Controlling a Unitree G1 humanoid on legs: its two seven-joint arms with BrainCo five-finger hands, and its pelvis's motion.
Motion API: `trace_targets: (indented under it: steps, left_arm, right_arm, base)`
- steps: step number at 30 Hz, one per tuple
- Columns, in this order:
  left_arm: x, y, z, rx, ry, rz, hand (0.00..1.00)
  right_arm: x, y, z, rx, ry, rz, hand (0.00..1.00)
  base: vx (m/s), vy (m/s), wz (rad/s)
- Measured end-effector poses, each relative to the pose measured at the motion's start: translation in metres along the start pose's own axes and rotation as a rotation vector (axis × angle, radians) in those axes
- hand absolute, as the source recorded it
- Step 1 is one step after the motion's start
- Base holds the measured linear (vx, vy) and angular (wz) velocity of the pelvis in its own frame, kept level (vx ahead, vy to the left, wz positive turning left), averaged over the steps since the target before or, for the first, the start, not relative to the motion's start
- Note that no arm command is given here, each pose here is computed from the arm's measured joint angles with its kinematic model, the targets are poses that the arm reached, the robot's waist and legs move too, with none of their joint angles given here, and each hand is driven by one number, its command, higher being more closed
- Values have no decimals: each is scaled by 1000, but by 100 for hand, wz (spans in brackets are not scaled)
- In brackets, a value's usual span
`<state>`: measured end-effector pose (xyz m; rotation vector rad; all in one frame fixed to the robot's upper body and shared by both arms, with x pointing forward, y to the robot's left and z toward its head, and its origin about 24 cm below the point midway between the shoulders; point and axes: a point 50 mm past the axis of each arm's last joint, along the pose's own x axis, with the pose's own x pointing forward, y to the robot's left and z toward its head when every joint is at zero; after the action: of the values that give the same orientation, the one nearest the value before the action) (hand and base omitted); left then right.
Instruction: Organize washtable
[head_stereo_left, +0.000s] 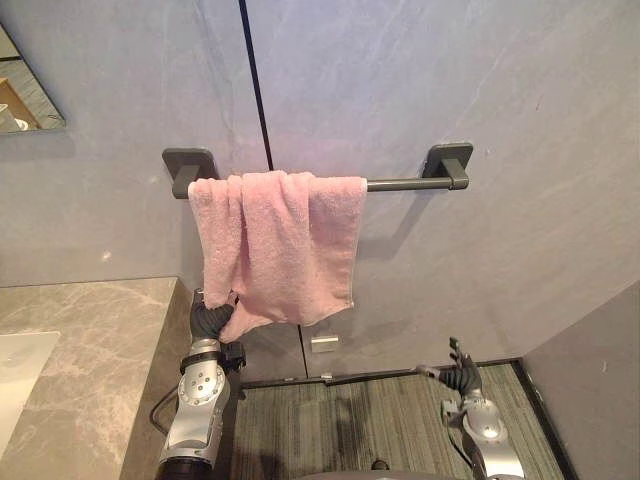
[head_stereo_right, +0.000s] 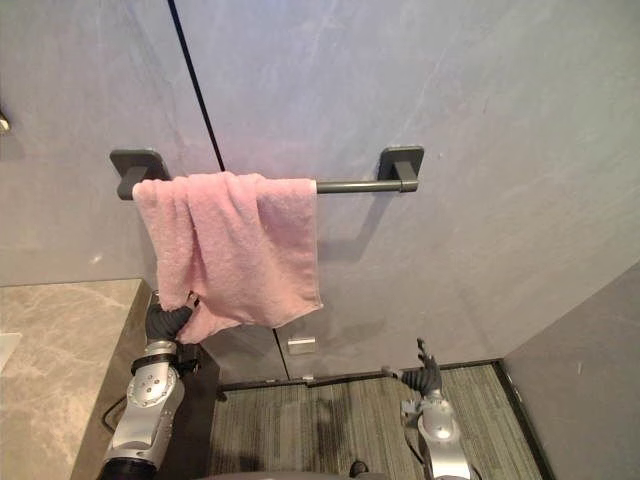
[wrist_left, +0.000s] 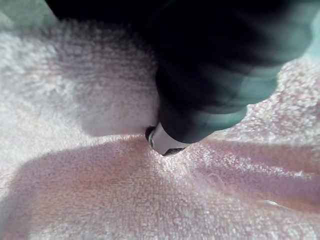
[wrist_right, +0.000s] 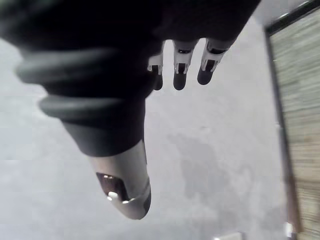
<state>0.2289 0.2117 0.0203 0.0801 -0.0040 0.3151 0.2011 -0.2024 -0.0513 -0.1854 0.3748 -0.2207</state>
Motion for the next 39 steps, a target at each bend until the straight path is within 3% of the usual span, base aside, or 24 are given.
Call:
trace_targets:
  steps: [11, 19, 39]
  left_arm:
    - [3, -4, 22, -31, -94, -8, 100]
    - [6, -10, 32, -63, -130, -4, 100]
    - [5, -27, 33, -106, -129, -37, 100]
  right_arm:
    - [-4, 6, 77, 18, -362, 101, 0]
    - [-4, 17, 101, 43, -459, 183, 0]
    - [-6, 50, 105, 91, -456, 352, 0]
  base:
    - [-19, -1, -3]
    - [5, -3, 2]
    - [-13, -2, 3]
